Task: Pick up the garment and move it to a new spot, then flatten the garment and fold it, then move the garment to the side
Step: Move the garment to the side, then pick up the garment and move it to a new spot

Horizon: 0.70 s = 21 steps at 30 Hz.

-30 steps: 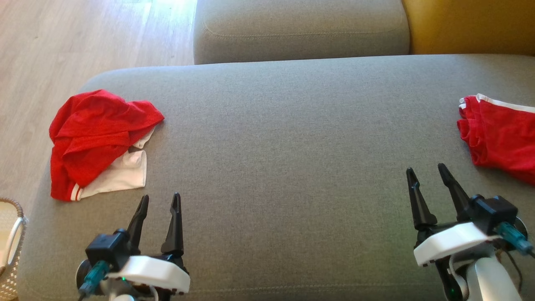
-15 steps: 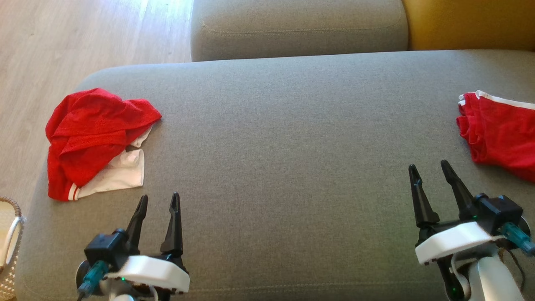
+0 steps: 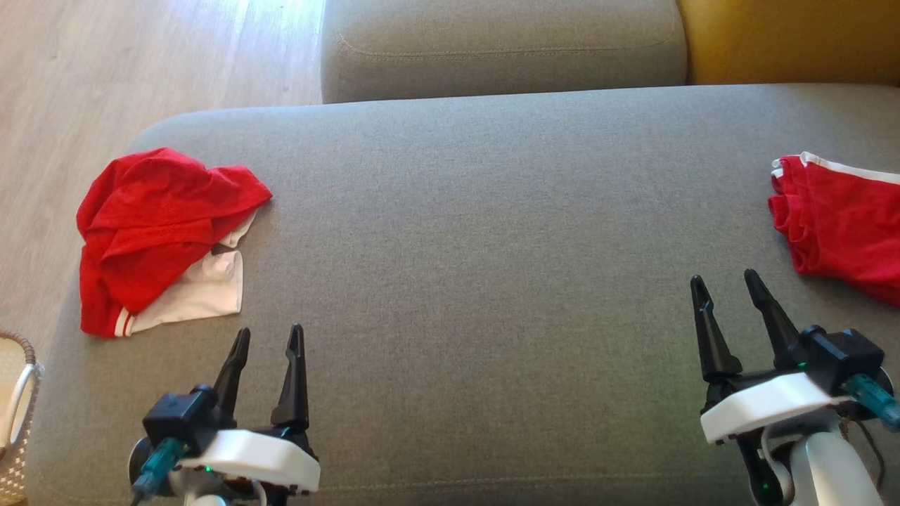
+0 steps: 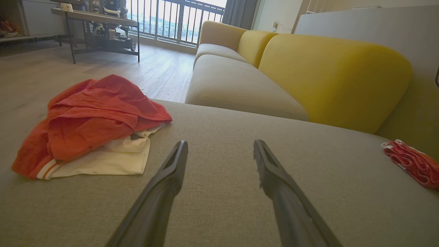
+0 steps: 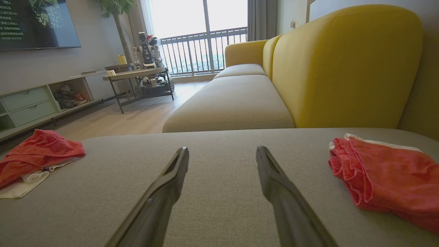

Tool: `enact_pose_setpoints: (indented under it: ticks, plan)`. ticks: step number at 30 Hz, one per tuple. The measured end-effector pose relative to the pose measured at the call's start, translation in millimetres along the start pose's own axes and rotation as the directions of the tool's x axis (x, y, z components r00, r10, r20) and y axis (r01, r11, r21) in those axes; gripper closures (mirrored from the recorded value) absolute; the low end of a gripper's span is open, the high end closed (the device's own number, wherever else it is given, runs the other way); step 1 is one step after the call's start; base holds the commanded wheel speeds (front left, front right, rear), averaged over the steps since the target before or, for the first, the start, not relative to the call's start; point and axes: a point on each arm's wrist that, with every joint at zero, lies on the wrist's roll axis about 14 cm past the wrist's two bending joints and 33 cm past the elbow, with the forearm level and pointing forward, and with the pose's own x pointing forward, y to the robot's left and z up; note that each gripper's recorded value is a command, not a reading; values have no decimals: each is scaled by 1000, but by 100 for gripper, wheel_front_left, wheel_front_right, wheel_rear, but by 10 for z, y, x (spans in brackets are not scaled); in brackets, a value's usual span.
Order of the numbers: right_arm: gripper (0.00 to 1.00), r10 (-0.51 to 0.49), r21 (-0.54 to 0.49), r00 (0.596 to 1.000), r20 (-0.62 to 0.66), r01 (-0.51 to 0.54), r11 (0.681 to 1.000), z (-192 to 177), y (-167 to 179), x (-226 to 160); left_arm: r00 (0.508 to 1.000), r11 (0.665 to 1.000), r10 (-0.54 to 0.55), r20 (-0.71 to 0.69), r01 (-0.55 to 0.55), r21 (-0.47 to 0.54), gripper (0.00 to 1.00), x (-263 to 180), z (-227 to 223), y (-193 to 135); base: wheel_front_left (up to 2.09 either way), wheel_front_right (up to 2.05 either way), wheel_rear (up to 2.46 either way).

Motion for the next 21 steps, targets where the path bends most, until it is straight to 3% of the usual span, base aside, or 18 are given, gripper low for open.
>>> enact_pose_setpoints:
  ticks: [15, 21]
  plan:
    - [0, 6, 1, 1000, -3, -6, 1000, -12, 19, 16, 1000, 1000, 8, -4, -8, 0, 0, -14, -13, 18, 0, 0, 0]
    - [0, 73, 16, 997, -10, -73, 997, -49, 255, 98, 998, 998, 55, 10, -55, 3, 0, -91, 30, 153, 0, 0, 0]
